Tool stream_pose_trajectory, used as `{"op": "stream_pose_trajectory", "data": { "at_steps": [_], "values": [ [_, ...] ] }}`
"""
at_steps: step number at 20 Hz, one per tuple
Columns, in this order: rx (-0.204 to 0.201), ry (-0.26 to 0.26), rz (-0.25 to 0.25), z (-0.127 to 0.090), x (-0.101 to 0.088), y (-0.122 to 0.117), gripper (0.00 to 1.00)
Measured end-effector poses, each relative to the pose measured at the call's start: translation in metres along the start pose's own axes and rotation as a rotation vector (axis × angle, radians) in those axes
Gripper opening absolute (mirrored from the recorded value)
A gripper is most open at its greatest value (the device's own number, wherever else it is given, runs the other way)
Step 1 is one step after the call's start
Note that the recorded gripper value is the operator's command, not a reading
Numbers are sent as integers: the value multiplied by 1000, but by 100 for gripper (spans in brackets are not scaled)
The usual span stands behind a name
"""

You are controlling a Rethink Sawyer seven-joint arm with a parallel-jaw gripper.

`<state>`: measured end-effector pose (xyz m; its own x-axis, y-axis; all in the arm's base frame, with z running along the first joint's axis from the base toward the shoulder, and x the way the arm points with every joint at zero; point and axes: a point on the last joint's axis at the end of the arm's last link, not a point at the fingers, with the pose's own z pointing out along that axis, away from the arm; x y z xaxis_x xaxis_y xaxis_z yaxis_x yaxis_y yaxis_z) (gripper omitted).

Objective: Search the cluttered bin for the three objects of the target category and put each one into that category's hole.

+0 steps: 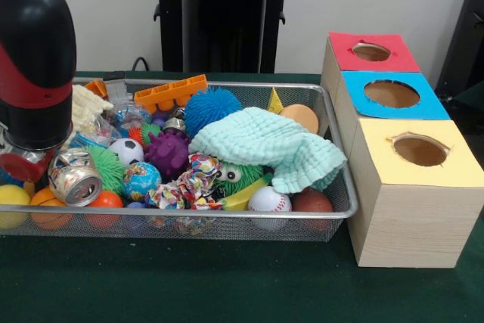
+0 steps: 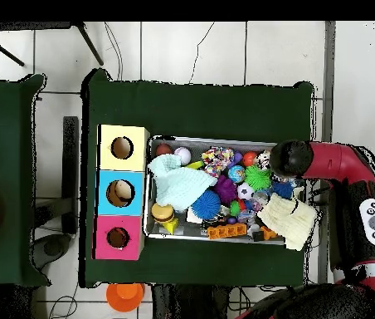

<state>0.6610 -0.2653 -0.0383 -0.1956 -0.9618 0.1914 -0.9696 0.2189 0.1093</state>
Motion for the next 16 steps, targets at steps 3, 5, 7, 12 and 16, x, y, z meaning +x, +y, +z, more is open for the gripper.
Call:
{"op": "stream_pose_trajectory", "data": {
  "at_steps": [3, 5, 7, 12, 16],
  "values": [
    [0, 0, 0, 0, 0, 0, 0],
    [0, 0, 1, 0, 1, 0, 0],
    [-1, 0, 1, -2, 2, 2, 0],
    [-2, -7, 6, -7, 7, 6, 0],
    [-6, -20, 21, -23, 18, 14, 0]
  ]
}}
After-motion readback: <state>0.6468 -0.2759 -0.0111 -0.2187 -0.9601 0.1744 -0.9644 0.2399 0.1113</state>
